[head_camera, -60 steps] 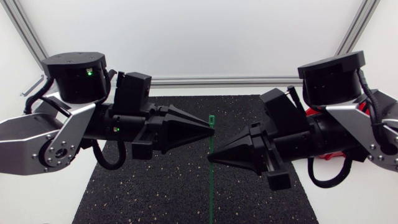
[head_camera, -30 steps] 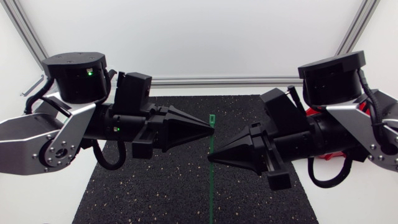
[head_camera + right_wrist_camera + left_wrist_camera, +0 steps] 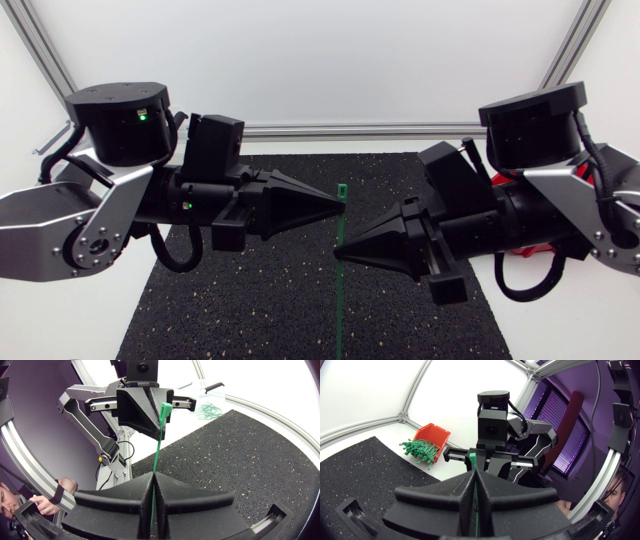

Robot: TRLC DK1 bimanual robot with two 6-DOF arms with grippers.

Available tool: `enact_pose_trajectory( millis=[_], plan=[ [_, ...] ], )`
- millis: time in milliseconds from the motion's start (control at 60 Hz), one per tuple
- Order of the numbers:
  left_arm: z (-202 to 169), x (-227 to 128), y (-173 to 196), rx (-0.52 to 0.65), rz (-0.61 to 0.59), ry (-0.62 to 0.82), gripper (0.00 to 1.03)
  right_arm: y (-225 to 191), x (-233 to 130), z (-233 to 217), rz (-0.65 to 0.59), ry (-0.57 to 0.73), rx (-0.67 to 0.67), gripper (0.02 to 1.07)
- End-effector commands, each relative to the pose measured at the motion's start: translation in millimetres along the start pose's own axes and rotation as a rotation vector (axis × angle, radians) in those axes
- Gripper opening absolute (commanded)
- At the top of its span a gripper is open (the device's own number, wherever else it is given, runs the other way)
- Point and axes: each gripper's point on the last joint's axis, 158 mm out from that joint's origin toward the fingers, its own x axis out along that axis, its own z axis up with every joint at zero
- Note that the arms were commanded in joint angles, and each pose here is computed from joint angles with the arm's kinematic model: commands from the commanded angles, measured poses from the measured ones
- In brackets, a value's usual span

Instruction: Take a green cable tie from the red box, thread the tail through the head to close it, then place it in the transparent bin on the left.

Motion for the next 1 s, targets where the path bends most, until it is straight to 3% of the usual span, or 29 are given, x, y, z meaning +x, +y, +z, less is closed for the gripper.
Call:
enact_pose_trajectory(
  millis=[0,267,400,583,733,883,983],
  plan=[
    [-1,-1,3,-0.026,0.003,-0.003,0.04,-2,6,-11,0.007,0.027,0.025,0.07],
    [17,-8,14,-0.062,0.042,-0.037,0.04,-11,-8,3,-0.042,-0.009,0.025,0.10],
    [39,-22,17,-0.091,0.074,-0.060,0.04,-27,-17,9,-0.133,-0.006,0.044,0.42],
    [49,-30,16,-0.135,0.076,-0.068,0.04,-36,-22,5,-0.188,0.016,0.072,0.65],
    [53,-30,9,-0.170,0.060,-0.047,0.04,-45,-29,-2,-0.246,0.062,0.109,1.00],
    [53,-29,11,-0.209,0.042,-0.020,0.04,-46,-41,2,-0.279,0.062,0.081,1.02],
    [52,-28,11,-0.216,0.038,-0.014,0.04,-38,-36,2,-0.239,0.084,-0.035,1.02]
  ],
)
